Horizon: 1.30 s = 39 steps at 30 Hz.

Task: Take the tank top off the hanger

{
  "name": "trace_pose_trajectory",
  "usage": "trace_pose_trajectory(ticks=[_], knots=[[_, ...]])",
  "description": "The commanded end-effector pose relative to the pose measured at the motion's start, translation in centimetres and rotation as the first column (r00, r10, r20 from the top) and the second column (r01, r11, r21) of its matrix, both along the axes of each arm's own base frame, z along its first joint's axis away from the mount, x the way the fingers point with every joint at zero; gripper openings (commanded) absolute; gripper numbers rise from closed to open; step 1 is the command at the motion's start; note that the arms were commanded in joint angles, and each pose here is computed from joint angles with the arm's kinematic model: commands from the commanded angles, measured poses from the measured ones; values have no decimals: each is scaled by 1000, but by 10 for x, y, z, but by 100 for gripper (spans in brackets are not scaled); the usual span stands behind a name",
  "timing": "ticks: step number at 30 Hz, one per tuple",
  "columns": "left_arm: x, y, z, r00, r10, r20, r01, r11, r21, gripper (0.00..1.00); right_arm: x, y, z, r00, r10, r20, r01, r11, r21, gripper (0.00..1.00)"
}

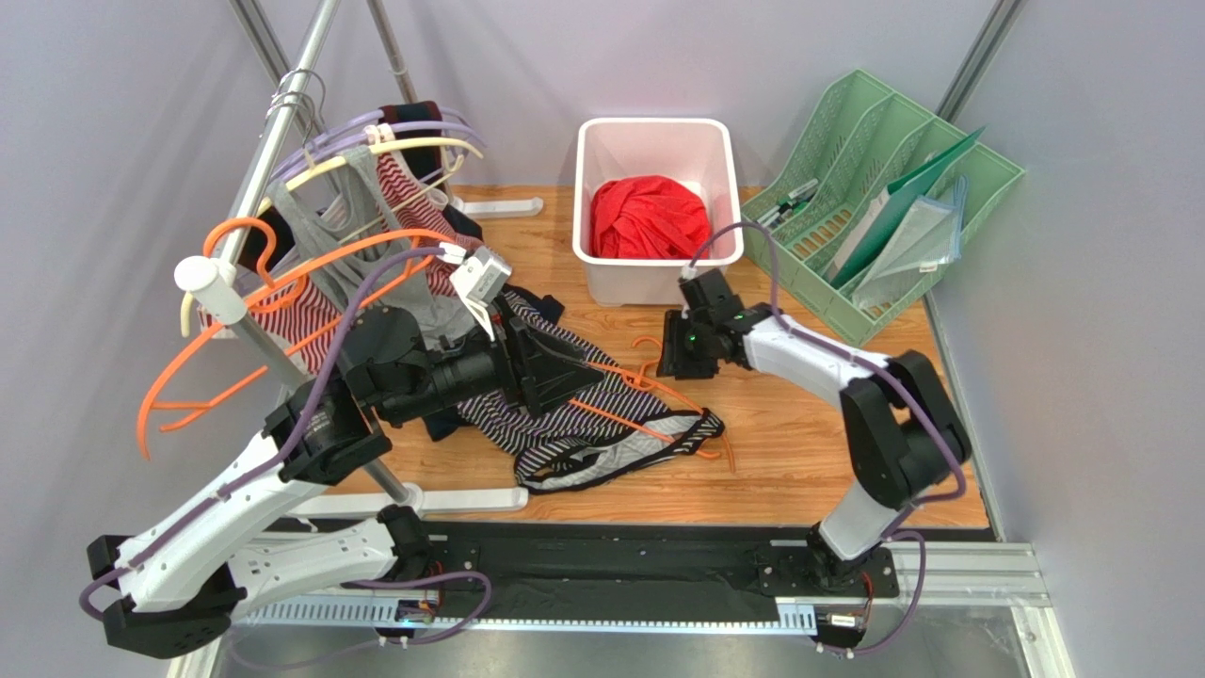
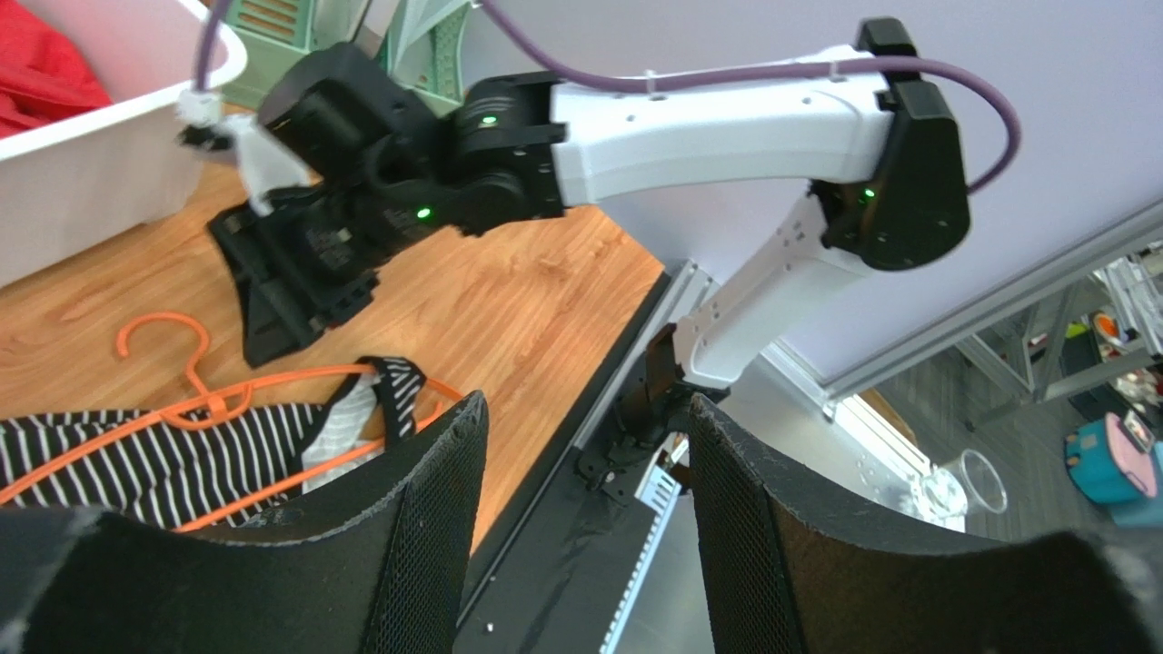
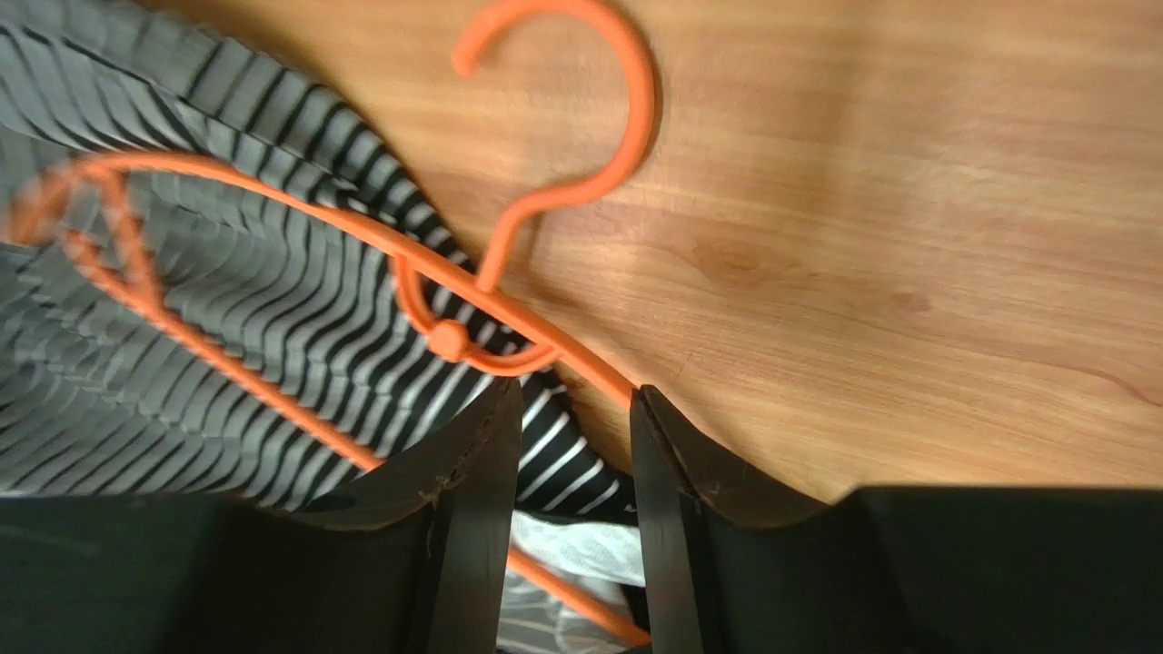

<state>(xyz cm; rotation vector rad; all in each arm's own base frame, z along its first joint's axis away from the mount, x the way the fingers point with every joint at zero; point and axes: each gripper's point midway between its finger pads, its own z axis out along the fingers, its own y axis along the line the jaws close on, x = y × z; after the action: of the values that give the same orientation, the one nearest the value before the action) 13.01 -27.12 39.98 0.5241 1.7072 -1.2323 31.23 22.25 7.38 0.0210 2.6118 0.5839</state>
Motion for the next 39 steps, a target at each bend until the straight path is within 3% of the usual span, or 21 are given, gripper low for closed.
trace_pose_trajectory(ticks=[1, 4, 12, 32, 39], knots=[[-9, -5, -4, 999, -52, -10, 52, 999, -16, 62, 12, 2, -6, 996, 61, 59, -46, 972, -229, 40], [-11, -6, -9, 998, -67, -19, 67, 998, -10, 62, 12, 5, -12, 990, 113, 85, -78, 939, -335, 44], [-13, -11, -18, 995, -90, -41, 90, 996, -5, 62, 9, -3, -27, 987, 151, 61, -113, 902, -416, 48], [-13, -20, -41, 990, -118, -75, 120, 992, 24, 61, -22, -18, -44, 984, 173, 30, -147, 906, -396, 48], [-15, -19, -41, 989, -126, -70, 129, 991, 26, 62, -26, -17, -64, 982, 186, -18, -177, 897, -405, 32]])
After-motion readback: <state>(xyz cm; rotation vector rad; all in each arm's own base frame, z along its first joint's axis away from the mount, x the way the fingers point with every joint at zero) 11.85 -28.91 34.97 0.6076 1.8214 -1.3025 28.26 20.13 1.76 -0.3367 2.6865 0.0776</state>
